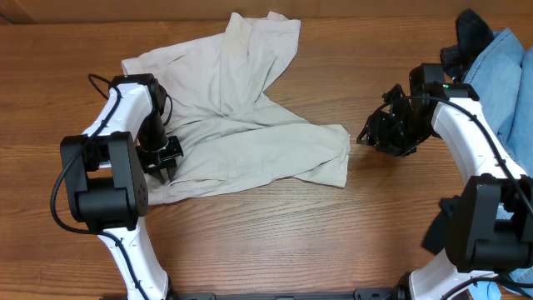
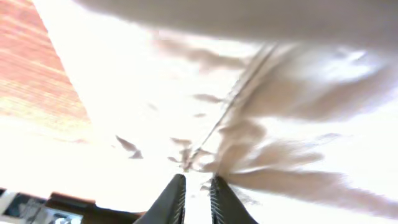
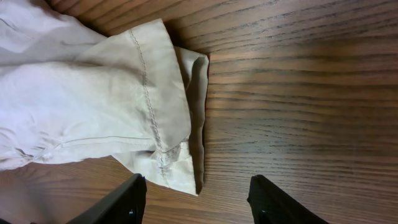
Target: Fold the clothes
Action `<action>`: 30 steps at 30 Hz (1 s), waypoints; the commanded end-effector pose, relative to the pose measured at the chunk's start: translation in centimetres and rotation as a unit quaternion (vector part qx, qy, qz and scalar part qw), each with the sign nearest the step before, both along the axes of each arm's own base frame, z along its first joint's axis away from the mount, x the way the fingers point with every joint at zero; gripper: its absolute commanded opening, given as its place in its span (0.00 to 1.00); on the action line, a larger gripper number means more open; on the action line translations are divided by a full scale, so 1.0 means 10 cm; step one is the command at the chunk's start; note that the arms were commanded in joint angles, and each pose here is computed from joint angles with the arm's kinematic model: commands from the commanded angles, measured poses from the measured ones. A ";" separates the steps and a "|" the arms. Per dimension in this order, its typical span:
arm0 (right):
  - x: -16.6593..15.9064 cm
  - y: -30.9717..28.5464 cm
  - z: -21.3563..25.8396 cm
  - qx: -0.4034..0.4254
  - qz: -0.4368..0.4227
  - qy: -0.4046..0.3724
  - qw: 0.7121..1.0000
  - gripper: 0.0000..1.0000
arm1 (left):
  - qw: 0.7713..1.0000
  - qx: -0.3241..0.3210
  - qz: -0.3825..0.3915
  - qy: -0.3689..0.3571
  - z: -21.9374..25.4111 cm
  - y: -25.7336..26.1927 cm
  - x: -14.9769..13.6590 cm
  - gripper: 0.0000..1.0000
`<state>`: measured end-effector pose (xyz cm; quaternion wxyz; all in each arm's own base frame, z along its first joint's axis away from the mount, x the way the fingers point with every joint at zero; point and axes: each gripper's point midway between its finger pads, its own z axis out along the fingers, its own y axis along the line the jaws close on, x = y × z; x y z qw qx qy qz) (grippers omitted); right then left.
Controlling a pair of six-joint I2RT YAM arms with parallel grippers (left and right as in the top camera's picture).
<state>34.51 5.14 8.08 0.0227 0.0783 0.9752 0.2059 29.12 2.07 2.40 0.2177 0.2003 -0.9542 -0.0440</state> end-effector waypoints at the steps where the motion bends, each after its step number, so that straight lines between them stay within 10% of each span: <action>1: 0.00 0.05 0.02 0.010 0.006 -0.004 1.000 0.59 | 1.000 0.020 -0.004 0.008 0.05 0.07 -0.07 0.20; 20: 0.22 0.43 -0.53 0.144 0.012 -0.008 0.989 0.61 | 1.000 0.018 0.002 -0.003 0.00 0.05 -0.03 0.45; 28: 0.20 0.72 -0.32 0.256 0.045 -0.024 0.965 0.38 | 1.000 0.018 0.003 -0.007 -0.01 0.05 -0.02 0.52; 30: 0.22 0.78 -0.24 0.281 0.060 -0.041 0.957 0.11 | 1.000 0.018 0.002 -0.007 -0.01 0.05 -0.01 0.52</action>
